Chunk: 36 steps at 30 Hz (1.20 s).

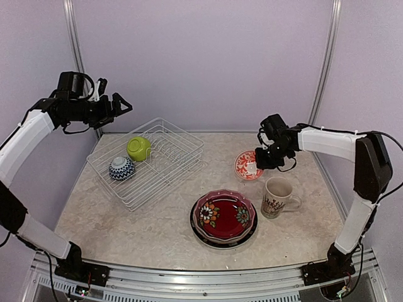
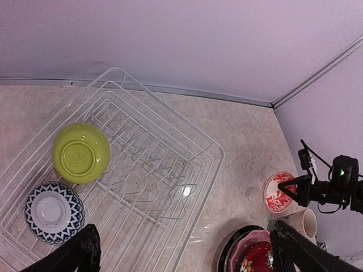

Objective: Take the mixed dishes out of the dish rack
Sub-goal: Place the bowl at the center of the board.

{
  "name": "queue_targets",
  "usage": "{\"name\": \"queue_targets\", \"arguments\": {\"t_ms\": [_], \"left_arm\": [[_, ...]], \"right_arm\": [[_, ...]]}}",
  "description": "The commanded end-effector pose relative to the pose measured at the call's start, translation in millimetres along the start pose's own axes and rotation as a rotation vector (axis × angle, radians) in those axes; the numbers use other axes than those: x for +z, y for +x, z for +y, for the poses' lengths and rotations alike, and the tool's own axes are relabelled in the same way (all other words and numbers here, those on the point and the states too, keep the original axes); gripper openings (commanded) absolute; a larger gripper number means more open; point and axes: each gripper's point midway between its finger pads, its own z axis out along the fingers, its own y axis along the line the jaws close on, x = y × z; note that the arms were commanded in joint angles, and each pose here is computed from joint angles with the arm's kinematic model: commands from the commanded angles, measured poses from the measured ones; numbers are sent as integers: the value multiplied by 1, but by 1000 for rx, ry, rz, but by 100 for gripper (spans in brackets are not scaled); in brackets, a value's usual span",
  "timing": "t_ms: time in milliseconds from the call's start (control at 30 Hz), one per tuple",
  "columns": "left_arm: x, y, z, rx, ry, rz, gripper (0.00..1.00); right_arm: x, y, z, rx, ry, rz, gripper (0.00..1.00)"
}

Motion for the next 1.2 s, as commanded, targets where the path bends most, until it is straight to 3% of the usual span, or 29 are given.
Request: {"name": "queue_targets", "arguments": {"t_ms": [0,567,733,1000,1167], "left_arm": [[-13,0,-6,31,10,-17,99],[3,8,5,9,-1,21,99],[6,12,1,9,45,58,99],[14,18,5,-9,53,95,99],[19,21,14,-16,19,111,99]], "right_arm": [[8,-7,3,-21,-26,33,0],[58,22,-16,22,-66,147,4],[52,25,-23,31,-46,136,15],[13,11,-26,38,-40,43,53],[-15,3,-25,40,-50,-30,63]]}}
